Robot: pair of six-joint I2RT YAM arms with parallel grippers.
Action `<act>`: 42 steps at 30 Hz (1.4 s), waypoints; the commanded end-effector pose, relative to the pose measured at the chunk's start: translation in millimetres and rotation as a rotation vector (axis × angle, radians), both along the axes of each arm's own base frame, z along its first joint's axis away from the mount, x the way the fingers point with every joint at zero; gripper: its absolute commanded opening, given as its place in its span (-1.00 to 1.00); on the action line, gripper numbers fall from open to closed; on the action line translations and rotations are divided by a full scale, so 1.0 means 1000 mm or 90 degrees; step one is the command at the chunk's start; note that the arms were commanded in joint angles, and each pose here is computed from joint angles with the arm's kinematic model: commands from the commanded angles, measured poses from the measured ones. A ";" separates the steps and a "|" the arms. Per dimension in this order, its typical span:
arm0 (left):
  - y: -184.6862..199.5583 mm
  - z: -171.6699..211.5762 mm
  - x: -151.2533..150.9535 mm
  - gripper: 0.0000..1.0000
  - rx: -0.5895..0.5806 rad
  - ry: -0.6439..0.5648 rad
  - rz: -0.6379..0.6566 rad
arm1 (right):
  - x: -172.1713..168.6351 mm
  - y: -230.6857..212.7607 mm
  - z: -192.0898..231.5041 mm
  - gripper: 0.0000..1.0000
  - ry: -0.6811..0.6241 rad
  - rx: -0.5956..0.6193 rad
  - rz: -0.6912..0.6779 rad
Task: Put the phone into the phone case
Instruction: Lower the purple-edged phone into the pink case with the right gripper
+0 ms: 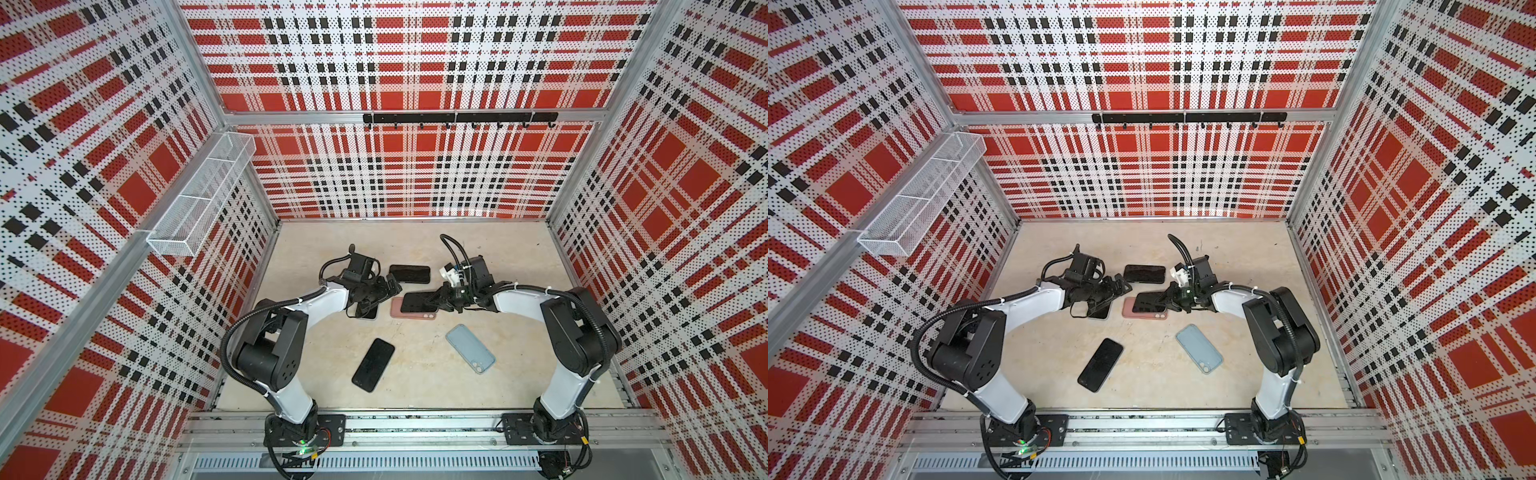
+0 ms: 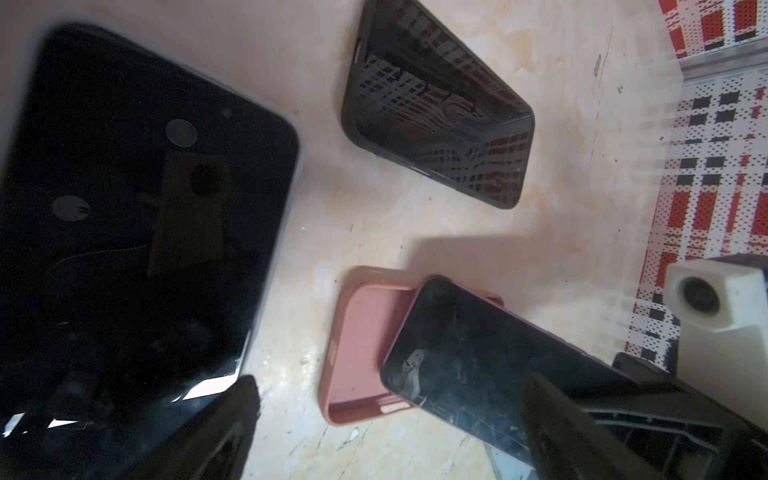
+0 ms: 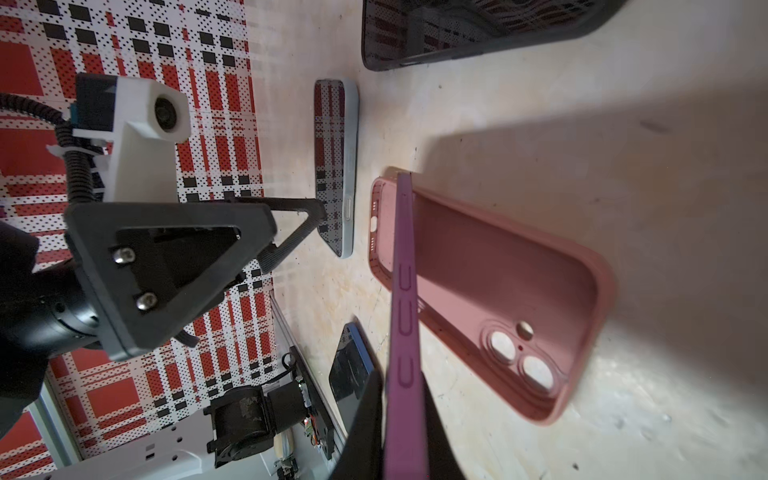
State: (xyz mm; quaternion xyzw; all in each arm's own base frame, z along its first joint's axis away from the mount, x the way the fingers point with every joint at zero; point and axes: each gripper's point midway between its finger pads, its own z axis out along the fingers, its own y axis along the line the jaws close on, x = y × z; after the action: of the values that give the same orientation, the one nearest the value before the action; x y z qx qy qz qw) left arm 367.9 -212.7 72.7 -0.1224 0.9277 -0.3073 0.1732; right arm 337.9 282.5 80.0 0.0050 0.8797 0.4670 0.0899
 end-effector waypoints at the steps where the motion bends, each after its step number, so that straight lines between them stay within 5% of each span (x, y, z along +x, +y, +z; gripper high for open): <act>1: -0.015 -0.003 0.005 0.99 -0.045 -0.006 -0.006 | 0.008 0.008 0.003 -1.00 -0.020 0.014 0.017; 18: -0.024 -0.034 -0.003 0.99 -0.065 0.036 0.017 | -0.015 0.015 -0.008 -1.00 0.039 0.054 0.063; 42: -0.022 -0.036 -0.008 0.99 -0.060 0.040 0.027 | -0.008 0.002 -0.080 -0.97 0.142 -0.063 0.023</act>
State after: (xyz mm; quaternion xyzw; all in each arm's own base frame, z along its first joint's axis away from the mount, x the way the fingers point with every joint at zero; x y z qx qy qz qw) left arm 370.3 -240.4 51.1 -0.1465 0.9063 -0.3621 0.1612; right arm 335.7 302.6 51.7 -0.0088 0.8629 0.5053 0.0048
